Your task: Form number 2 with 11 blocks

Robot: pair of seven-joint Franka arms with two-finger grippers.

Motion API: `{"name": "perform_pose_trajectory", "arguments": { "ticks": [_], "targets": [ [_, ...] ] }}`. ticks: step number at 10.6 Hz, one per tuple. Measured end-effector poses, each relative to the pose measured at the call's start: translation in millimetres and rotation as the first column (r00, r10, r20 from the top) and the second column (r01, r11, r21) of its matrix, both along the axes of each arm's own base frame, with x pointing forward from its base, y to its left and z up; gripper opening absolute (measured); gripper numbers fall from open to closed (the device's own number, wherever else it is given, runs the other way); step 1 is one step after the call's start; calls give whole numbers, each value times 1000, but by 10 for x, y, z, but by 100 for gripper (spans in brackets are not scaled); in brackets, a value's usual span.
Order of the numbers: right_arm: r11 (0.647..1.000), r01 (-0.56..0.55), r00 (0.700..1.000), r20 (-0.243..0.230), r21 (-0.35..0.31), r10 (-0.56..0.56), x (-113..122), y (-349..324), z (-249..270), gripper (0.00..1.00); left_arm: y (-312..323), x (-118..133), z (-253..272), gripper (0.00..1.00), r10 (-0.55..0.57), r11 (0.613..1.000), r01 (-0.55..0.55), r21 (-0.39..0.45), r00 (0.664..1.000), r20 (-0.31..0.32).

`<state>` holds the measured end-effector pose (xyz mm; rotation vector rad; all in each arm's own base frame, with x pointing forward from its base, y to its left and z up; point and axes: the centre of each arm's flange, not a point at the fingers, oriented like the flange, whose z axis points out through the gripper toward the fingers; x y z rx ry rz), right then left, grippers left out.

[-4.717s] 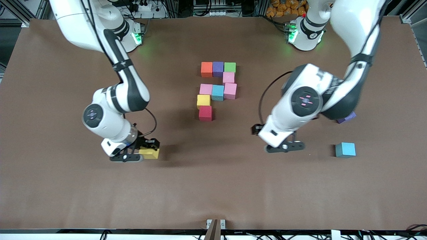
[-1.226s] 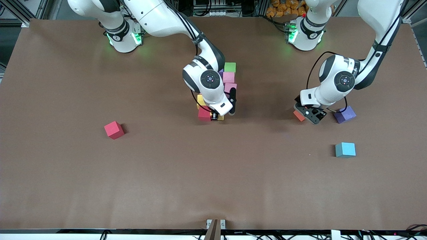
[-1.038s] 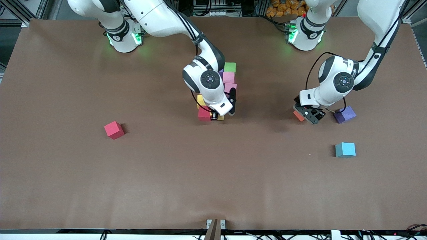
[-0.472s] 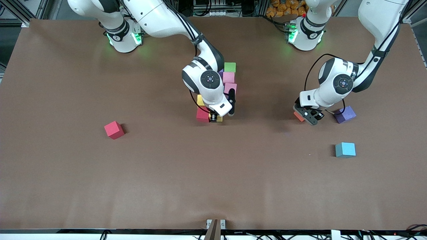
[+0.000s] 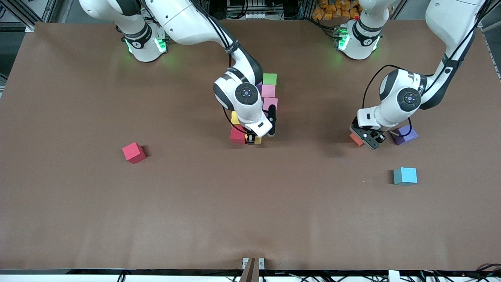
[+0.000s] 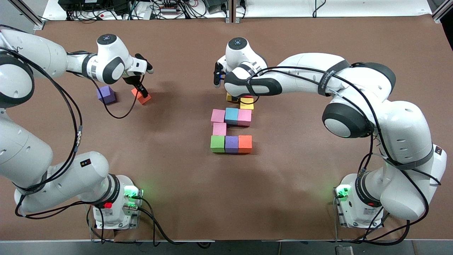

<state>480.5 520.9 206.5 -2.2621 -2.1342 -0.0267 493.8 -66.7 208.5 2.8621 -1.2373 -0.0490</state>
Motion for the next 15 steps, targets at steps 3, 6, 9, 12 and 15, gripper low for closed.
{"name": "perform_pose_trajectory", "arguments": {
  "ticks": [3, 6, 9, 12, 15],
  "targets": [
    [1000, -1, 1000, 0, -1, 1, 0, 0, 0, 63, 94, 173, 167, 63, 17, 1000, -17, 3, 999, 44],
    [1000, -7, 1000, -4, -14, 7, -8, -10, -10, 63, 78, 335, 399, 63, 10, 1000, -11, 26, 999, 50],
    [1000, -15, 1000, -5, -27, 15, -12, -16, -13, 63, -135, 467, 650, 62, -26, 999, 25, 47, 999, 24],
    [999, 0, 1000, -10, -33, 0, -13, -29, -28, 74, -135, 481, 670, 62, -25, 998, 24, 50, 1000, 18],
    [999, 8, 1000, -14, -38, -8, -9, -43, -62, 100, -131, 477, 661, 62, -25, 998, 24, 51, 1000, 14]
  ]
}}
